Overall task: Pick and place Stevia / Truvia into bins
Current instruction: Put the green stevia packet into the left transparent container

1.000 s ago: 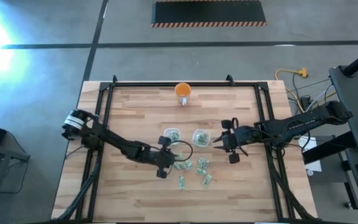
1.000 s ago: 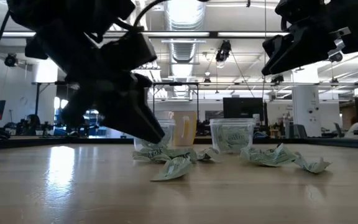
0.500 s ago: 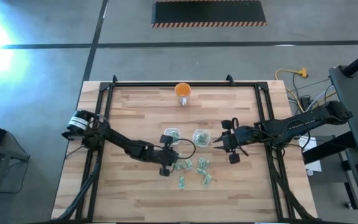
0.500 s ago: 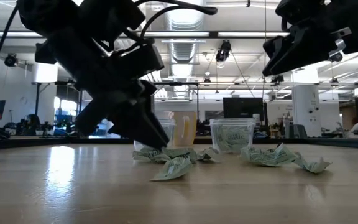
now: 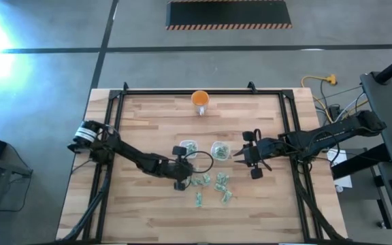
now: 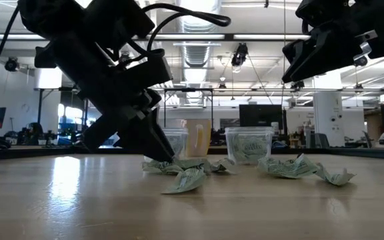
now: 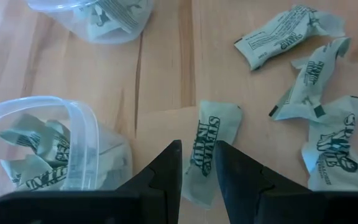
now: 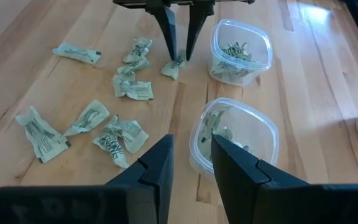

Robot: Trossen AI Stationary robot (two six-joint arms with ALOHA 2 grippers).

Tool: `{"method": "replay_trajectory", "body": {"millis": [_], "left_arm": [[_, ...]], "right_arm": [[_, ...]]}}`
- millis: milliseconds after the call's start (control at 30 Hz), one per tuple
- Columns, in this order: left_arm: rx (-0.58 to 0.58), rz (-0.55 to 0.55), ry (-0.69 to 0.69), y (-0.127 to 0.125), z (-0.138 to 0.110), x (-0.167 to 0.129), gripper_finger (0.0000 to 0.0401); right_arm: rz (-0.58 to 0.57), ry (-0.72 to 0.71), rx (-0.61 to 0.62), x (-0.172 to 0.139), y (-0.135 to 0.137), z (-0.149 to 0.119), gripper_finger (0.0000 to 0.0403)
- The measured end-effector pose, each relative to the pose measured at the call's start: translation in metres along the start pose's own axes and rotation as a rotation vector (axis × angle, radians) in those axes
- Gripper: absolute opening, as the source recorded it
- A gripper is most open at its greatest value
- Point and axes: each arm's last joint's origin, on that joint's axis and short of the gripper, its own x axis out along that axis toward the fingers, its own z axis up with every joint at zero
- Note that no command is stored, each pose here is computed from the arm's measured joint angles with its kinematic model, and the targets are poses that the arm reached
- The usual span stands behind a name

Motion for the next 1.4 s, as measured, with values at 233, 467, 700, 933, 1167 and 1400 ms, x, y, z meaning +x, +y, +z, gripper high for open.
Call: {"method": "replay_trajectory", "body": {"millis": [233,467,700,933,1167,1400], "left_arm": [[-0.002,-0.078,0.002,-0.002,0.000,0.000,0.0080],[0.003,-0.087,0.019,-0.002,-0.002,0.000,0.0079],[0.007,-0.107,0.022,-0.003,-0.002,0.000,0.0047],[0.013,-0.120,0.037,-0.003,-0.004,-0.001,0.0005],[0.029,-0.118,0.044,-0.001,-0.003,-0.005,0.0001],[0.033,-0.048,0.022,0.002,0.006,-0.027,0.0001]], "right_arm": [[0.001,0.004,0.002,0.000,0.000,0.000,0.0098],[0.000,0.004,0.013,0.000,0.000,0.000,0.0098],[0.001,0.003,0.009,0.000,0.000,0.000,0.0098],[0.000,0.003,0.013,0.000,0.000,0.000,0.0098],[0.000,0.003,0.013,0.000,0.000,0.000,0.0098],[0.000,0.004,0.008,0.000,0.000,0.000,0.0098]]}}
